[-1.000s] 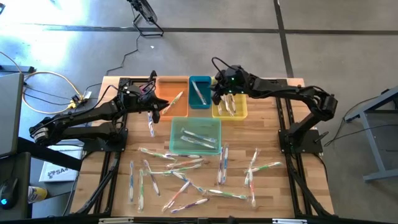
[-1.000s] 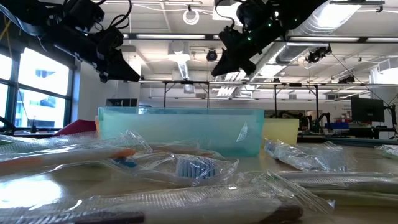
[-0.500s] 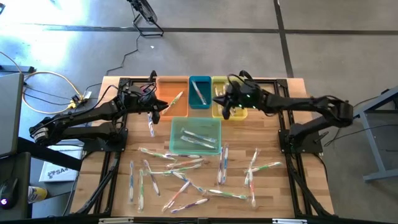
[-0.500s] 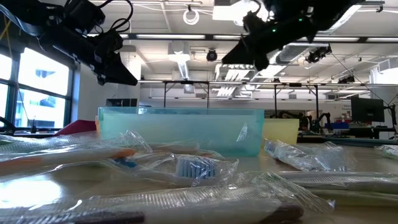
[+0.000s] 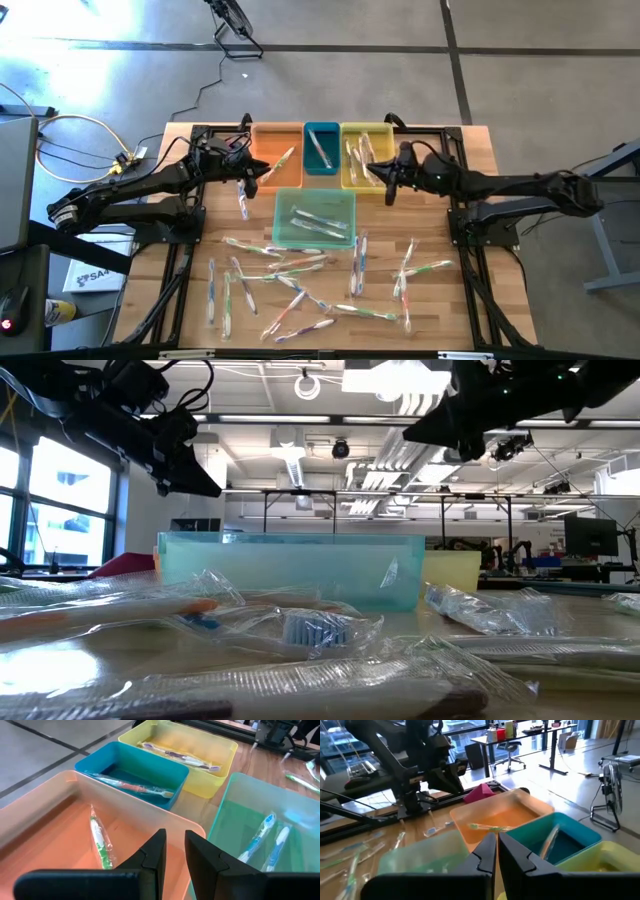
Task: Pick & Place Toothbrushes
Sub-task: Put the orange toothbrush into the blue bin
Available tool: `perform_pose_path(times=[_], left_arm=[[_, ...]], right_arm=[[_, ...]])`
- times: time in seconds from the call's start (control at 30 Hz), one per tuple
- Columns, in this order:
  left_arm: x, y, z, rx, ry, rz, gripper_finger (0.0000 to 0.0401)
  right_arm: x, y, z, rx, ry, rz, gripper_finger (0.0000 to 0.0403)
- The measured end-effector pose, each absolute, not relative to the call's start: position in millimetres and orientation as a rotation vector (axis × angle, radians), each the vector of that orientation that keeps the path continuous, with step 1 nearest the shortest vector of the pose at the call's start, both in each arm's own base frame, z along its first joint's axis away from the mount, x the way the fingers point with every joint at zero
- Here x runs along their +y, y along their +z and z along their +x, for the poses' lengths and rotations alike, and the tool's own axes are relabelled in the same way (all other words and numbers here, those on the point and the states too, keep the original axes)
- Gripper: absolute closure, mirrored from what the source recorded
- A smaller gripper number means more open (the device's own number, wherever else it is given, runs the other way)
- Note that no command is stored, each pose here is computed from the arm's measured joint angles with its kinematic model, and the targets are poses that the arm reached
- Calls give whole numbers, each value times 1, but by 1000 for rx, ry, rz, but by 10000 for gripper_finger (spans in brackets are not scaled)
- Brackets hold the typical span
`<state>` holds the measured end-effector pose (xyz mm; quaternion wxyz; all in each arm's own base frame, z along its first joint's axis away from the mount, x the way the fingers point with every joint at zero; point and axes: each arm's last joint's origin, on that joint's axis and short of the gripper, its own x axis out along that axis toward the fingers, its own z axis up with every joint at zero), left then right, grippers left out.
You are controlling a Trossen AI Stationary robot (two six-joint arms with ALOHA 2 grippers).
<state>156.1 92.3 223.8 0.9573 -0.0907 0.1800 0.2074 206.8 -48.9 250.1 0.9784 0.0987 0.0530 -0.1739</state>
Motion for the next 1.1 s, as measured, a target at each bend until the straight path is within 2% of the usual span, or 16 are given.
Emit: perform_pose_path(times=[0.83, 1.1], left_arm=[[92, 224, 156, 365, 424, -184, 332], [92, 224, 156, 366, 423, -184, 332]], right_arm=[[-34, 242, 202, 96, -287, 189, 392], [-34, 242, 202, 80, -291, 306, 392]])
